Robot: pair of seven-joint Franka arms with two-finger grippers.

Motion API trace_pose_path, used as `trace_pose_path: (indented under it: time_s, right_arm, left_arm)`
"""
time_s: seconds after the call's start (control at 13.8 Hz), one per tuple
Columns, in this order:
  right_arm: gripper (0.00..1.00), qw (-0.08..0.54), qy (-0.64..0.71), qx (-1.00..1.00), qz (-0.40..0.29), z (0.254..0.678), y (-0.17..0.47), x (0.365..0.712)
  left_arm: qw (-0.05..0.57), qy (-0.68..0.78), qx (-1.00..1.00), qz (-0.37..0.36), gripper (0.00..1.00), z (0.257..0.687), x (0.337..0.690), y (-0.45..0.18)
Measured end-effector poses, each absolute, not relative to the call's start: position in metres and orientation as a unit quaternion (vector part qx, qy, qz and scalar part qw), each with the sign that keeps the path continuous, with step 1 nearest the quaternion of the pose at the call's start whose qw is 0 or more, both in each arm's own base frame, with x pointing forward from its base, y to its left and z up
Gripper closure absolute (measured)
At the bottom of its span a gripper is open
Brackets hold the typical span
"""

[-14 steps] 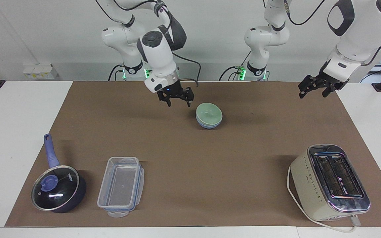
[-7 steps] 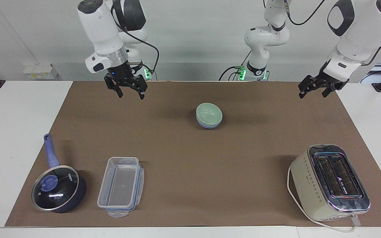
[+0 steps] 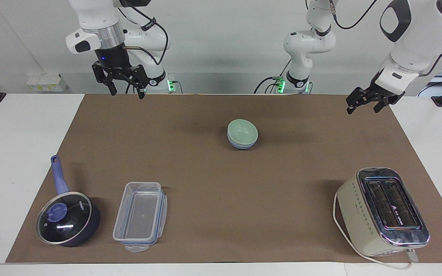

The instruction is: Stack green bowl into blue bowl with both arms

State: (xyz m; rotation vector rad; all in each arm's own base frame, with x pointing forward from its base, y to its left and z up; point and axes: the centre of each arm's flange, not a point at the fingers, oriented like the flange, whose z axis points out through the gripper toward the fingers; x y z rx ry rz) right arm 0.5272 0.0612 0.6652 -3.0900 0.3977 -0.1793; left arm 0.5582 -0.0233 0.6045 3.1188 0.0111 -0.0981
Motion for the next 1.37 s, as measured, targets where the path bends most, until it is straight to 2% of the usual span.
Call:
trace_pose_path:
  time_s: [0.36,1.37]
  right_arm:
    - [0.0,-0.006,0.127,-0.991,-0.045,0.662,0.052,0.546]
    - [0.0,-0.012,0.062,-0.998,-0.02,0.65,0.039,0.545]
  left_arm:
    - [0.011,0.004,0.999,-0.031,0.0,0.605,0.558,-0.023]
    - [0.011,0.004,0.999,-0.031,0.0,0.605,0.558,-0.023]
